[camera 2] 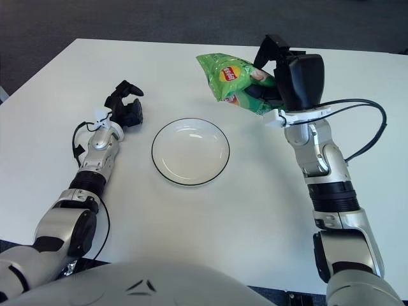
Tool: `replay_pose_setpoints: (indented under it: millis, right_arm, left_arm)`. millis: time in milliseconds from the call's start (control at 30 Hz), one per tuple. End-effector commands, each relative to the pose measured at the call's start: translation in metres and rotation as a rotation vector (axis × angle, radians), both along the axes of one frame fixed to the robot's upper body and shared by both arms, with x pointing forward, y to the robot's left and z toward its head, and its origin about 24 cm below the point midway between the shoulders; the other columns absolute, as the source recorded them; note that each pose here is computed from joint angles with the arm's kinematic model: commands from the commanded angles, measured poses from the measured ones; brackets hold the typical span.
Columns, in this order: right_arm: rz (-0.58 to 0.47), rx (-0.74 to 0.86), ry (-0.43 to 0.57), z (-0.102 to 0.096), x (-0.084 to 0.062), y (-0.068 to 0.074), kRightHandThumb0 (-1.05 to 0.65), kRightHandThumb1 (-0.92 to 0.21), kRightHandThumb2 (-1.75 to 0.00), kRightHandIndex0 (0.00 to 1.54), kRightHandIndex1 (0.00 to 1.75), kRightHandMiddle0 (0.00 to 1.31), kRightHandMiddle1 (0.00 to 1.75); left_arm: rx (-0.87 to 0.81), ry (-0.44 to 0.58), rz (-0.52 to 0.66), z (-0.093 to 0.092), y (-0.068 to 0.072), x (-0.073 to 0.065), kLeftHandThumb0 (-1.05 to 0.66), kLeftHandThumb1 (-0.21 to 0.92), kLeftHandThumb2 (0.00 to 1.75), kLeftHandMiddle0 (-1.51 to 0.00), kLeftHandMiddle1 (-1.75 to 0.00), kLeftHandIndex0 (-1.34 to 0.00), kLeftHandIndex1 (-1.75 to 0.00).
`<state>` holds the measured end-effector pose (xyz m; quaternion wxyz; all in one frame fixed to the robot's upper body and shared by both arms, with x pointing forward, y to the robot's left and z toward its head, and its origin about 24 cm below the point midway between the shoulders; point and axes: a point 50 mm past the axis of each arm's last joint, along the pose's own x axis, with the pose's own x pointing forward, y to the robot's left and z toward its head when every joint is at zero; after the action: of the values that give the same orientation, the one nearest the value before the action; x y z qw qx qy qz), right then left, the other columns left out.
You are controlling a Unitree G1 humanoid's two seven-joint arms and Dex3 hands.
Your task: Put the snack into the plate.
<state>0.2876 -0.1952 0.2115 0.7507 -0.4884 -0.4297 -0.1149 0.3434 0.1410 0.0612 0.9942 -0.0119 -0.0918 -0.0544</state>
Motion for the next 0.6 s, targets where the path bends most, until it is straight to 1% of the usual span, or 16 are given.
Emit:
replay_pose_setpoints:
  millis: [0,200,400,567]
  right_arm:
    - [0.037,0.022,-0.036,0.009,-0.005,0.004,-0.45,-0.36,-1.25,1.24,1.75,0.57,1.75]
    - [0.085,0.009,-0.05,0.011,-0.009,0.011,-0.45,-0.36,-1.26,1.23,1.75,0.57,1.75]
    - [0.153,-0.009,-0.077,0.014,-0.017,0.026,-0.45,-0.36,-1.26,1.23,1.75,0.57,1.75]
    - [0.246,-0.042,-0.068,0.016,-0.021,0.033,-0.46,-0.34,-1.28,1.22,1.75,0.58,1.75]
  left_arm:
    - [-0.003,0.115,0.008,-0.037,0.002,-0.018,-0.44,0.46,1.14,-1.26,-1.75,-0.51,-1.75]
    - [-0.009,0.123,0.008,-0.038,0.002,-0.017,-0.44,0.45,1.16,-1.26,-1.75,-0.51,-1.75]
    - [-0.007,0.124,0.0,-0.038,0.002,-0.017,-0.44,0.45,1.16,-1.26,-1.75,-0.51,-1.75]
    - [-0.011,0.125,-0.001,-0.038,0.002,-0.017,-0.44,0.45,1.15,-1.26,-1.75,-0.51,-1.75]
